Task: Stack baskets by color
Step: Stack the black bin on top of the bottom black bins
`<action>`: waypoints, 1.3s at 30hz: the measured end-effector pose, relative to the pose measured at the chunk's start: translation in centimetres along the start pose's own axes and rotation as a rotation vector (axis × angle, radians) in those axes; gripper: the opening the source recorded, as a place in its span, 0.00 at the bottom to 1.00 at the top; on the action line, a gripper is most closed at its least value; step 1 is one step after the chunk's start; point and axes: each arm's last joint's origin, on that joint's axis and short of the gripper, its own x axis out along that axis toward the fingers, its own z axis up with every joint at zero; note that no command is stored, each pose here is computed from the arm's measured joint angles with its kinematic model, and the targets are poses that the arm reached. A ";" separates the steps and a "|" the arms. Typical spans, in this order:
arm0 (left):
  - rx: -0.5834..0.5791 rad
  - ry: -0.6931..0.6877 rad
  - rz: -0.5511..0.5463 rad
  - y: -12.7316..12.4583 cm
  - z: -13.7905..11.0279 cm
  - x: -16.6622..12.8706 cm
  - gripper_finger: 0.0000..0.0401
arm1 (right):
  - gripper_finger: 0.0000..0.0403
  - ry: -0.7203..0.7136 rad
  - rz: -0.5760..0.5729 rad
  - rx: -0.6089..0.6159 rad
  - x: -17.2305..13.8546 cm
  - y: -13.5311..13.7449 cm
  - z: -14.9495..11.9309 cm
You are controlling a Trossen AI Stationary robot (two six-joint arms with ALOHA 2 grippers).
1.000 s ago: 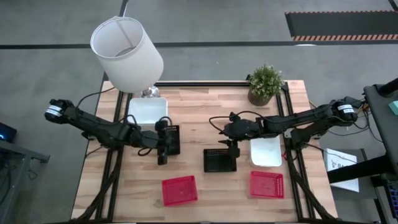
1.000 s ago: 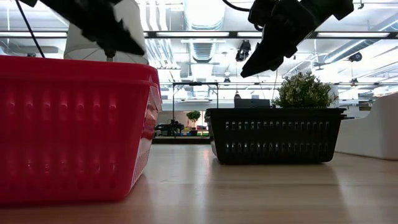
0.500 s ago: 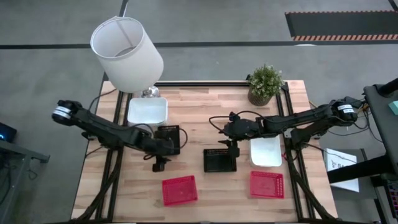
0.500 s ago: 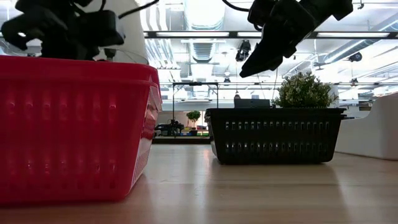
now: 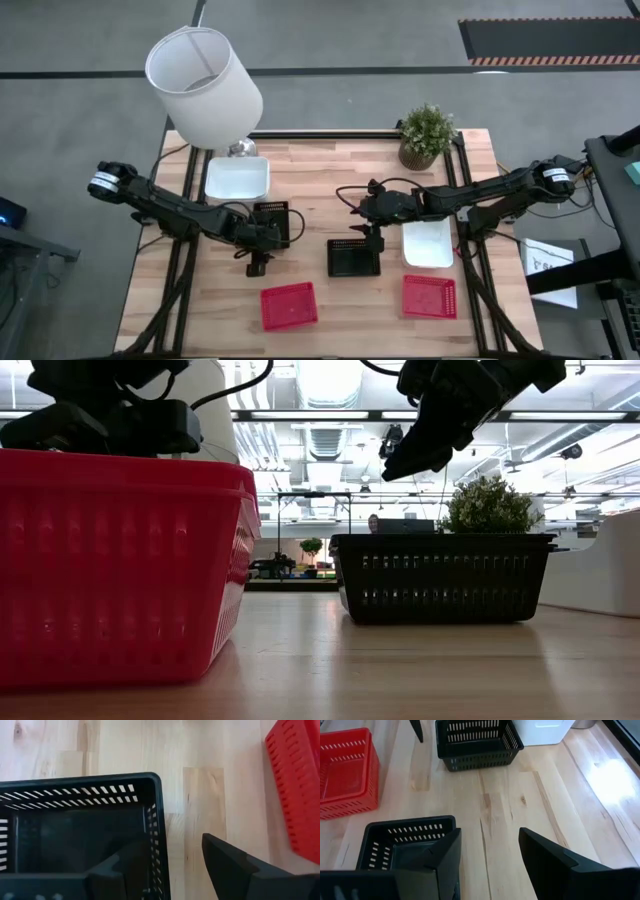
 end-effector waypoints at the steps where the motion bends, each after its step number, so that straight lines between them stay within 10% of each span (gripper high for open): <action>1: 0.000 0.002 0.001 0.0 -0.1 0.0 0.40 | 0.48 0.000 0.000 0.000 0.0 0.0 0.0; 22: 0.022 0.005 0.000 0.0 -0.2 0.1 0.02 | 0.48 -0.003 0.004 -0.016 0.0 0.1 0.0; 39: 0.283 -0.215 -0.071 -1.4 1.8 -5.1 0.00 | 0.48 -0.217 0.200 -0.200 0.1 0.9 1.9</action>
